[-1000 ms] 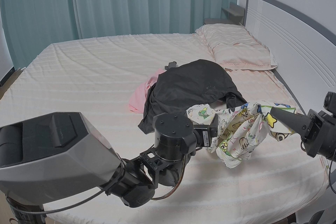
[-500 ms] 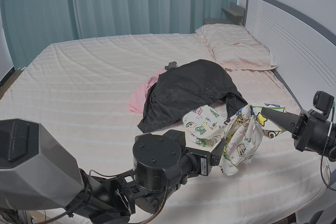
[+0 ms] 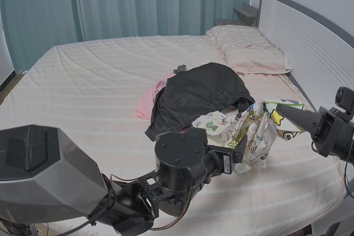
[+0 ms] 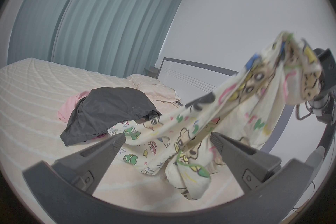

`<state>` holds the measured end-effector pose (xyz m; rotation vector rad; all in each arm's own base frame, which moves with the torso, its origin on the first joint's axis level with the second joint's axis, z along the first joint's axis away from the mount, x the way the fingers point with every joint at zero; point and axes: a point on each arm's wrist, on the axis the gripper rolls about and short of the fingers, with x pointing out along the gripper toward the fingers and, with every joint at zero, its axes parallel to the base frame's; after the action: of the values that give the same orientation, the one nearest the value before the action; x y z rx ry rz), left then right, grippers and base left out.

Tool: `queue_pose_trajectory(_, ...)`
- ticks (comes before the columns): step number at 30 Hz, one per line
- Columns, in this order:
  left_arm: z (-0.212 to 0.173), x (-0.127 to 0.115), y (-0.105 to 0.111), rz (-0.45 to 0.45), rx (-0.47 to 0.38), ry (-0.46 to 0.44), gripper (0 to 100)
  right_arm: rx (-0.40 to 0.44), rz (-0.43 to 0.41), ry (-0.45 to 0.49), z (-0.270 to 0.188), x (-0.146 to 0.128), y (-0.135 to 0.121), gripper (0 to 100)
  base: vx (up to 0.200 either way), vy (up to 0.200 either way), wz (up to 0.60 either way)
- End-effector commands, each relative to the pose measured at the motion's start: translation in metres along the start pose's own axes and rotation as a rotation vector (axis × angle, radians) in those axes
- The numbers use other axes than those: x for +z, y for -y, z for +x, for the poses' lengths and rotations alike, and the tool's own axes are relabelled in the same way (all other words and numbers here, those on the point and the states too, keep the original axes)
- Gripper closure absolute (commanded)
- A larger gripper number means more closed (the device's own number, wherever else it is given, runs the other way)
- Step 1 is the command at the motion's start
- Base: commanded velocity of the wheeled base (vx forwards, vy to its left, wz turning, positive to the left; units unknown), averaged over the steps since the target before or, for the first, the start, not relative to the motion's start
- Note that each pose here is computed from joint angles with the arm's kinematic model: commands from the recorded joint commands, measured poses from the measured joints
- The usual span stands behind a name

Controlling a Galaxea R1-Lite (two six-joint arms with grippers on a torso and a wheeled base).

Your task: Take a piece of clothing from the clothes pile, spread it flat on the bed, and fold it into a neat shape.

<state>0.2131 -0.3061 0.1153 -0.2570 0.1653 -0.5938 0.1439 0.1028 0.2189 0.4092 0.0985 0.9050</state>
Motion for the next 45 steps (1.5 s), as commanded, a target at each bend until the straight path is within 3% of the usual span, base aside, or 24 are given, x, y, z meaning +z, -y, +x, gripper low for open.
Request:
queue_pose_trajectory(1, 0.010, -0.006, -0.002, -0.003, 0.009, 0.004, 0, 0.040, -0.016, 0.043, -0.003, 0.011, -0.010, 100, 0.000, 0.000, 0.00)
queue_pose_trajectory(4, 0.026, -0.010, -0.022, -0.013, 0.063, 0.040, 0, 0.045, -0.026, 0.071, -0.002, 0.019, -0.012, 100, 0.000, 0.000, 0.00)
queue_pose_trajectory(8, 0.032, -0.022, -0.041, -0.025, 0.112, 0.011, 0, 0.045, -0.039, 0.110, 0.003, 0.032, -0.012, 100, 0.000, 0.000, 0.00)
queue_pose_trajectory(18, 0.039, -0.045, -0.057, -0.105, 0.155, -0.041, 0, 0.008, -0.050, 0.139, 0.032, 0.050, 0.002, 100, 0.000, 0.000, 0.00)
queue_pose_trajectory(28, 0.034, -0.085, -0.075, -0.138, 0.159, -0.181, 0, -0.034, -0.043, 0.120, 0.046, 0.047, 0.018, 100, 0.000, 0.000, 0.00)
queue_pose_trajectory(33, 0.031, -0.087, -0.074, -0.214, 0.113, -0.177, 0, -0.041, -0.041, 0.119, 0.048, 0.047, 0.020, 100, 0.000, 0.000, 0.00)
queue_pose_trajectory(36, 0.024, -0.096, -0.080, -0.236, 0.118, -0.221, 0, -0.043, -0.041, 0.119, 0.048, 0.047, 0.021, 100, 0.000, 0.000, 0.00)
queue_pose_trajectory(37, 0.025, -0.098, -0.082, -0.246, 0.122, -0.226, 100, -0.043, -0.040, 0.118, 0.048, 0.047, 0.021, 100, 0.000, 0.000, 0.00)
queue_pose_trajectory(43, 0.024, -0.102, -0.083, -0.295, 0.108, -0.245, 100, -0.052, -0.030, 0.096, 0.048, 0.040, 0.024, 100, 0.000, 0.000, 0.00)
queue_pose_trajectory(45, 0.024, -0.100, -0.081, -0.343, 0.034, -0.233, 100, -0.055, -0.017, 0.092, 0.047, 0.039, 0.024, 100, 0.000, 0.000, 0.00)
